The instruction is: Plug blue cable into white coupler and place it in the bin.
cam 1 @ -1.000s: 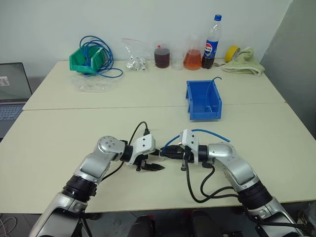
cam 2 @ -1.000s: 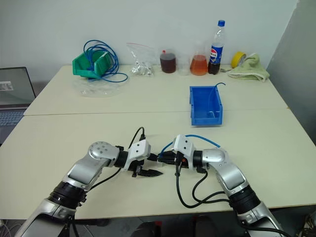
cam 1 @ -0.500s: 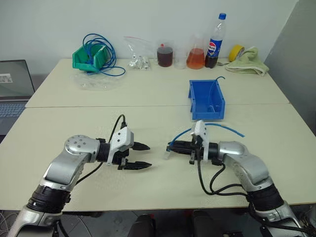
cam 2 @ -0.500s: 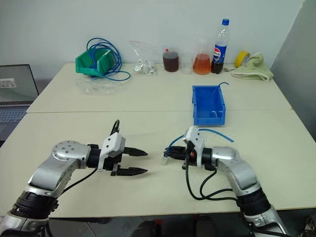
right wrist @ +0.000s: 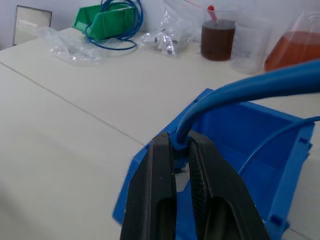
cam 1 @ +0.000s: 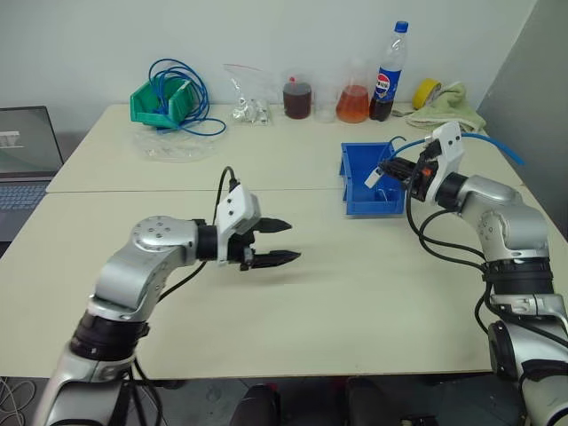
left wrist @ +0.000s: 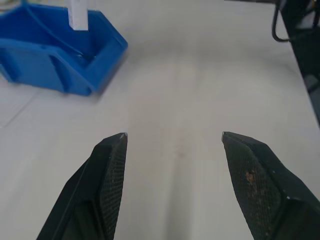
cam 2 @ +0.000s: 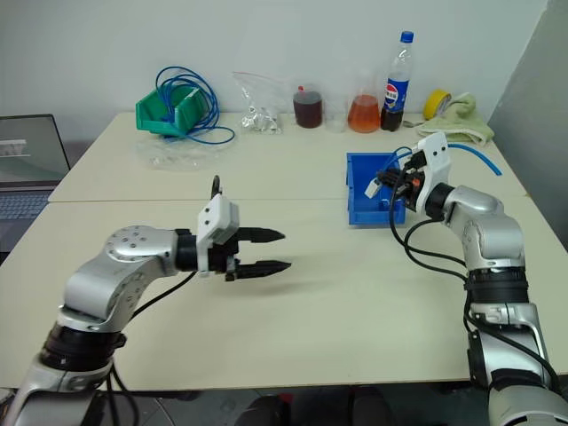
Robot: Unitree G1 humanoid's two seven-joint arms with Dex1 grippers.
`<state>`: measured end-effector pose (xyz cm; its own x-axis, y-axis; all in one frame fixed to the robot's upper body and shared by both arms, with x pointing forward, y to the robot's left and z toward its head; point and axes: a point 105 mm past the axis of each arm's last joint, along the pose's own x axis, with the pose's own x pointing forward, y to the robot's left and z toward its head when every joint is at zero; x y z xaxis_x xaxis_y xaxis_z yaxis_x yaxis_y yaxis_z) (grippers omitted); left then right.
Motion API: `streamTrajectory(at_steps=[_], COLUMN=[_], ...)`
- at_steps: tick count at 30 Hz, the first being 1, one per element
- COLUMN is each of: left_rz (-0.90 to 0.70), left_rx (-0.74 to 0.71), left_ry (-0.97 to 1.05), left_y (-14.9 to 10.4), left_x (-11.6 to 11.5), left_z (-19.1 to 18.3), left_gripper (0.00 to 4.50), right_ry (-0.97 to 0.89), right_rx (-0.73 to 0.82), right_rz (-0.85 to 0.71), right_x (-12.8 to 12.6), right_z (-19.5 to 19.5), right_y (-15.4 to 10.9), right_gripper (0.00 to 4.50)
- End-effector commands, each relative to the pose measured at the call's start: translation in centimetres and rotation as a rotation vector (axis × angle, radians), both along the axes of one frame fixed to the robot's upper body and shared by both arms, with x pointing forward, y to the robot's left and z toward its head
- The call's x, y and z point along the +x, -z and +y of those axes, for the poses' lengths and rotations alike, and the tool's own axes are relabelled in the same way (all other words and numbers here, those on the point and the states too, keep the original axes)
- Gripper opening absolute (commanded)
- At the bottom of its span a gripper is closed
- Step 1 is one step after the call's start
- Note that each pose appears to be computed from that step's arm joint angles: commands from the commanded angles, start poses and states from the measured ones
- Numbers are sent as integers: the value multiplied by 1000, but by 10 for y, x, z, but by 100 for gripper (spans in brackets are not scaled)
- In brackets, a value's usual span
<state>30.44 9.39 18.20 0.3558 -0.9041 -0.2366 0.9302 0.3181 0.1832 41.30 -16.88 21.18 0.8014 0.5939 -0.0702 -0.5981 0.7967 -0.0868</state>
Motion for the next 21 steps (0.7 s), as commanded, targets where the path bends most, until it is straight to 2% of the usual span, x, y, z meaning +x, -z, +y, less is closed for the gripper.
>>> streamTrajectory(at_steps=[1,5,10,11,16,21], left_rz=[-54,-112,-100,-100,-99,-100], left_rx=[-28,-91,-89,-86,-85,-75], left_ry=[-88,-163,-147,-146,-142,-136], left_y=[-14,-30,-24,-23,-22,-21], left_x=[10,15,8,8,7,5], left_z=[-5,-22,-32,-33,-35,-36], left_gripper=[313,313,313,313,313,313], right_ry=[1,0,-24,-34,-61,41], right_rx=[-25,-28,-62,-73,-142,-157], right_rz=[-34,-32,-1,17,88,47], right_x=[7,12,21,23,31,45], right_z=[-1,1,7,8,7,-7], right_y=[-6,-6,-2,0,7,-11], right_gripper=[9,9,9,79,201,311])
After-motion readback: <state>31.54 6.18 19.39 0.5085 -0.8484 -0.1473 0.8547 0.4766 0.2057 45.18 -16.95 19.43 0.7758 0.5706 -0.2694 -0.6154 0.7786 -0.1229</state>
